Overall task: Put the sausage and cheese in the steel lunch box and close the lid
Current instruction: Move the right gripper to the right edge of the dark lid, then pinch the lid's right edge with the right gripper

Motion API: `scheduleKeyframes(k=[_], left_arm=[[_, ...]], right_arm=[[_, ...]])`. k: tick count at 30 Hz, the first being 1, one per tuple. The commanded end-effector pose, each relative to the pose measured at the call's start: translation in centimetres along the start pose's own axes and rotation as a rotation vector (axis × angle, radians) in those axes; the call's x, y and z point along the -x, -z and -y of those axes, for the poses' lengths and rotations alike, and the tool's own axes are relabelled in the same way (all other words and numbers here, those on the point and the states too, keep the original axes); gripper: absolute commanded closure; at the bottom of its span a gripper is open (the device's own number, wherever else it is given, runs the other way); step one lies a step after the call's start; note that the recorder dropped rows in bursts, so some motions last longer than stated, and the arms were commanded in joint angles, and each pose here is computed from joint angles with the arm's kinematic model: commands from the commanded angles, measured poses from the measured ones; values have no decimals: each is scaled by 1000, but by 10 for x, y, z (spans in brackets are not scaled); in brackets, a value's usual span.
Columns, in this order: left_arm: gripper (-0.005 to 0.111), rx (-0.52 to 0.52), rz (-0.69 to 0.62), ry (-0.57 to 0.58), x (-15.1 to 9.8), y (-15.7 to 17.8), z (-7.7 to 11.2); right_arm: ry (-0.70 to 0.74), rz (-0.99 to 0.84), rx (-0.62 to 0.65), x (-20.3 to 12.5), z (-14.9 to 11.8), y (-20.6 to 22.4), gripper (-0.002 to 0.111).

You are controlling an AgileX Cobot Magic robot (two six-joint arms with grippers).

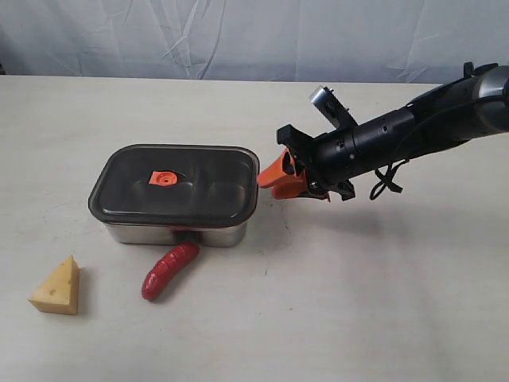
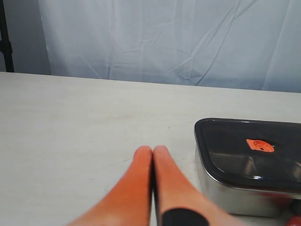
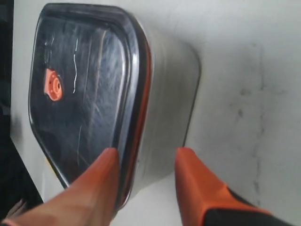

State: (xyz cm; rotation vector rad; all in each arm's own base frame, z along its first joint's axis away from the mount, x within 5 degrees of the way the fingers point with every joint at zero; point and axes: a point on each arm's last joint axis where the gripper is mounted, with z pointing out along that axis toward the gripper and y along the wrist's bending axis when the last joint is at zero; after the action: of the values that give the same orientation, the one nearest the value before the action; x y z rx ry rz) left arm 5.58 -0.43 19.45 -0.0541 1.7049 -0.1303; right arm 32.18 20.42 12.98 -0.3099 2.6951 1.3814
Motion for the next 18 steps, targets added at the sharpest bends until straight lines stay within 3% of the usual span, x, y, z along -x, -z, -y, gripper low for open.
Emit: scheduleKeyframes(k=[1, 18], left_arm=[[107, -7, 14, 7, 0, 0, 0], [107, -7, 14, 7, 0, 0, 0]], right_arm=[[13, -32, 5, -5, -6, -7, 69], [-5, -98, 85, -12, -15, -9, 69]])
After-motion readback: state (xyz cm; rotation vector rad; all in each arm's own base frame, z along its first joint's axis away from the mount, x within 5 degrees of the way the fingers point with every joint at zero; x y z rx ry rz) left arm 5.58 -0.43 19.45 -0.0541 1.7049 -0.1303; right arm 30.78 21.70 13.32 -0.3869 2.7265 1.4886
